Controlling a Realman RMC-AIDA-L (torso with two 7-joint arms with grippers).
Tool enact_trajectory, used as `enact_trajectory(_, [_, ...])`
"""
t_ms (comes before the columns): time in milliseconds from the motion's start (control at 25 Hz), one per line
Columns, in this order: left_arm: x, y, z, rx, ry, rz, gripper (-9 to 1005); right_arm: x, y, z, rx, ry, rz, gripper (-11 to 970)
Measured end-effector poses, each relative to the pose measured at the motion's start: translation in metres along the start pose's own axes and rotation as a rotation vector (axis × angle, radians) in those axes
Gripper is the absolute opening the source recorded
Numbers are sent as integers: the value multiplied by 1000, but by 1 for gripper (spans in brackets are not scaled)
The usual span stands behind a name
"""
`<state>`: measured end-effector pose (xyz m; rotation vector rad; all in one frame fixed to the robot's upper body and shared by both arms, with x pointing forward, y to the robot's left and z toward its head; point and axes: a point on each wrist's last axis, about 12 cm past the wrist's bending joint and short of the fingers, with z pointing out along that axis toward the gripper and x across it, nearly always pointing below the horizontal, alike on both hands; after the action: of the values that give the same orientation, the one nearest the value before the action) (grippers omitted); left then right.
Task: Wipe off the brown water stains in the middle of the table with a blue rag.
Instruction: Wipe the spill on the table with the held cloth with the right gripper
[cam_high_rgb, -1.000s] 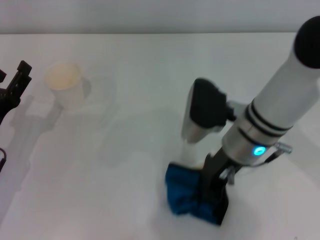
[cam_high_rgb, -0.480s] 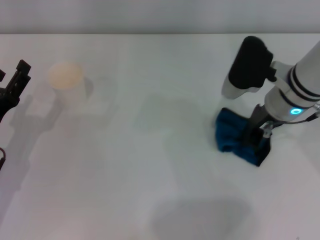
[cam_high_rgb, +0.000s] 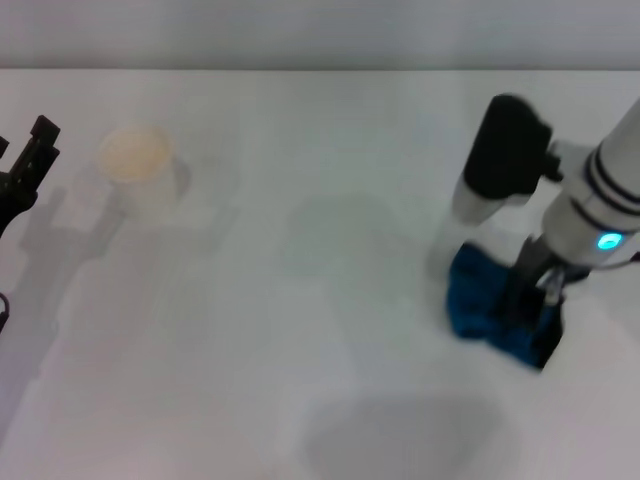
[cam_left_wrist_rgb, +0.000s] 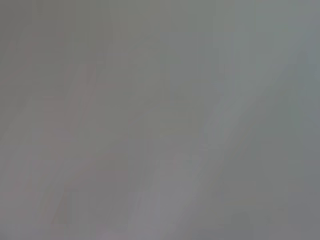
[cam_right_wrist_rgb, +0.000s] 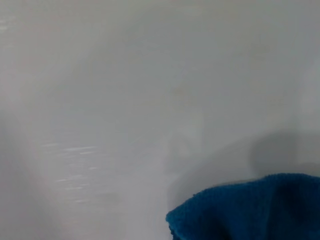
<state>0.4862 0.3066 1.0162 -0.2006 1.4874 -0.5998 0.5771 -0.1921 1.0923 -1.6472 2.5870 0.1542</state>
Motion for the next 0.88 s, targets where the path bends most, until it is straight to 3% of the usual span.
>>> enact_trajectory(240, [0, 0, -1, -3, -1, -1, 888, -22, 42, 6, -160, -23, -127, 56])
enact_trajectory(400, [0, 0, 0, -3, -2, -1, 887, -36, 56, 6, -188, -66, -179, 56])
enact_trajectory(560, [0, 0, 0, -4, -2, -1, 887, -51, 54, 4, -153, -178, -173, 54])
enact_trajectory(880, [0, 2, -2, -12, -4, -1, 887, -63, 32, 9, -2, -349, -81, 57])
